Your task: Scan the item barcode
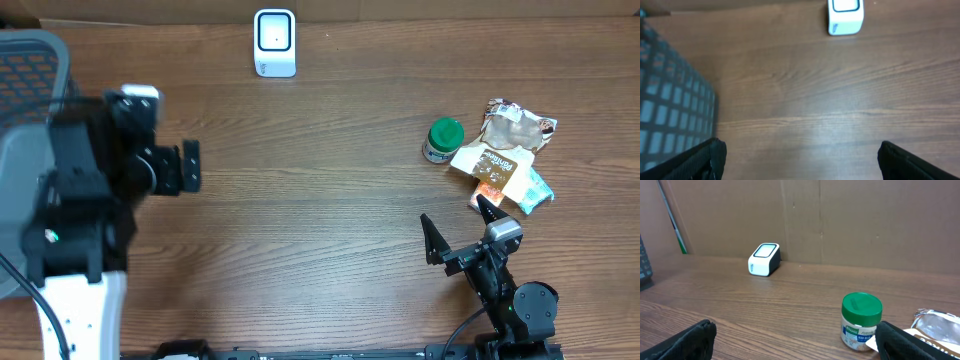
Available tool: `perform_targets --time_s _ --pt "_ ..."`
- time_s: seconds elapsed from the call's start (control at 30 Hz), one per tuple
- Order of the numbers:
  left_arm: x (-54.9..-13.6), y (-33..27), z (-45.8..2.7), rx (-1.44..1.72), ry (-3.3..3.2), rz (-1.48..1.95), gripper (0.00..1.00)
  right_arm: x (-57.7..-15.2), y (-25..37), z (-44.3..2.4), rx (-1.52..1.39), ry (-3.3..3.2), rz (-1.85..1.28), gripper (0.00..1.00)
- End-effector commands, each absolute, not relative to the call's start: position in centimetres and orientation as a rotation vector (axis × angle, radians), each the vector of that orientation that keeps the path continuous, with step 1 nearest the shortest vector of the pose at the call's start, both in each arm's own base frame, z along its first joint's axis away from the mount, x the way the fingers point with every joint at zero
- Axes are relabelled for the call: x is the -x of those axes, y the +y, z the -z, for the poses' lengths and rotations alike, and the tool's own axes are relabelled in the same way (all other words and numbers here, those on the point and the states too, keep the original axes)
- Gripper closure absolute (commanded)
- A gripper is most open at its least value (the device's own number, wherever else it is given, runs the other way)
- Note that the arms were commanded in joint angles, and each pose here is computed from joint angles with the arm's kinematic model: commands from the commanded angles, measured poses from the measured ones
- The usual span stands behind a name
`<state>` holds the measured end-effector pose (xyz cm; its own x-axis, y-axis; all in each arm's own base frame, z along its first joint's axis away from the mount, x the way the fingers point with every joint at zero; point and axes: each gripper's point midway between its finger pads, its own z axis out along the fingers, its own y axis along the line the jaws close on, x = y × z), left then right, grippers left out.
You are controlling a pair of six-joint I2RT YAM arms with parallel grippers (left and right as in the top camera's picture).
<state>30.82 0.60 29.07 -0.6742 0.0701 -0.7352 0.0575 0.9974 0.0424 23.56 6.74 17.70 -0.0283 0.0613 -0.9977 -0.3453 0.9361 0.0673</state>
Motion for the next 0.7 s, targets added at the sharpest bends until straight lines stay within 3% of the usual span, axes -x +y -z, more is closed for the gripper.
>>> perform_targets --time_s 0.0,0.3,0.67 --pt "-30.0 0.0 -29.4 -0.130 2.183 -0.041 0.00 -23.6 6.6 -17.5 0.222 1.565 -0.320 0.00" --pt "-28.4 -1.3 -28.9 -0.164 1.714 -0.014 0.01 -23.6 6.6 -17.5 0.222 1.565 -0.320 0.00" --pt "-24.9 -1.3 -22.2 -0.164 1.526 -0.043 0.00 -23.6 6.6 -17.5 0.222 1.565 -0.320 0.00"
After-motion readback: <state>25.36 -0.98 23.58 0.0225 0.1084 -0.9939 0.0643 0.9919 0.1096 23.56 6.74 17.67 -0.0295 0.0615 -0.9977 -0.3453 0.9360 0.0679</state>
